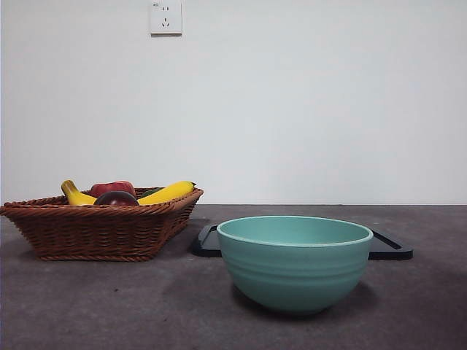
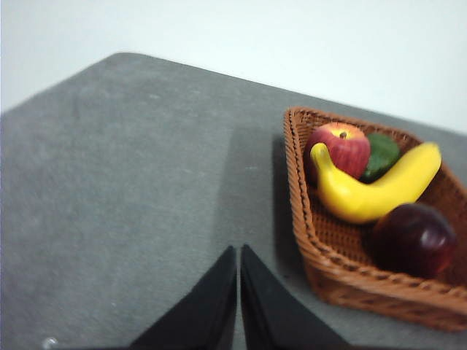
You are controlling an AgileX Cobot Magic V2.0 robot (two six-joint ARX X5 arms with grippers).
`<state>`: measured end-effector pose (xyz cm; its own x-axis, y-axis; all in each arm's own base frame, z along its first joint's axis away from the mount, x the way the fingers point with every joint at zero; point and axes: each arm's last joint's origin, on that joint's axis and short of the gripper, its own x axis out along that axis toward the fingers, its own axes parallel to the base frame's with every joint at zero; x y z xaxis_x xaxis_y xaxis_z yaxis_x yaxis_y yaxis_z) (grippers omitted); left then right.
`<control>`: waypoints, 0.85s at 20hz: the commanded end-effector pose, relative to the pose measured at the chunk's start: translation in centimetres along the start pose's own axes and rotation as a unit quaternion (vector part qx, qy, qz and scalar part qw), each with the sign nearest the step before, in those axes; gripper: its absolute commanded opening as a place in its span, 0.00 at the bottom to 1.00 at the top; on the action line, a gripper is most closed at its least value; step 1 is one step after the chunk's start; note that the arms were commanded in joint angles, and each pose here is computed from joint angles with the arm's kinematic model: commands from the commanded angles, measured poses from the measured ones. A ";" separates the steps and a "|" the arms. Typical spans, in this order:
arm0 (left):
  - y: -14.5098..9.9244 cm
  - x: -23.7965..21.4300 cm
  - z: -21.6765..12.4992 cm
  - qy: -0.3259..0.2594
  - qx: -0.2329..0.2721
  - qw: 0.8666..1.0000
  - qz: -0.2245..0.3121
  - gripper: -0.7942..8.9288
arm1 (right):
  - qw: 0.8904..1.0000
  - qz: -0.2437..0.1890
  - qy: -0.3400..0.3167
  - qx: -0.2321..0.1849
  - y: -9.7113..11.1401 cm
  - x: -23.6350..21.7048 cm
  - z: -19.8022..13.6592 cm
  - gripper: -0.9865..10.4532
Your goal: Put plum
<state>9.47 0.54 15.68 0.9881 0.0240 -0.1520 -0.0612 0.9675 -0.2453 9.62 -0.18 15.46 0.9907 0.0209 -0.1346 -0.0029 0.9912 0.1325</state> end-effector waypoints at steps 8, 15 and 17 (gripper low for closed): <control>-0.6 -0.9 2.1 -0.011 -0.092 0.996 -0.019 0.09 | 0.995 0.043 -0.026 0.090 0.5 -0.7 2.0 0.09; -1.7 -2.6 5.5 0.003 -0.097 0.995 -0.031 0.09 | 0.994 0.047 -0.040 0.089 1.1 -2.7 6.0 0.09; -2.0 -3.0 6.5 0.015 -0.092 0.995 -0.043 0.09 | 0.994 0.047 -0.032 0.089 1.3 -3.4 7.1 0.09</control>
<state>7.74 0.19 21.95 0.9834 -0.0552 -0.1726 -0.0252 0.9015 -0.4321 7.41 0.12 22.52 0.9938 0.0968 -0.0550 -0.0761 0.9510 0.2996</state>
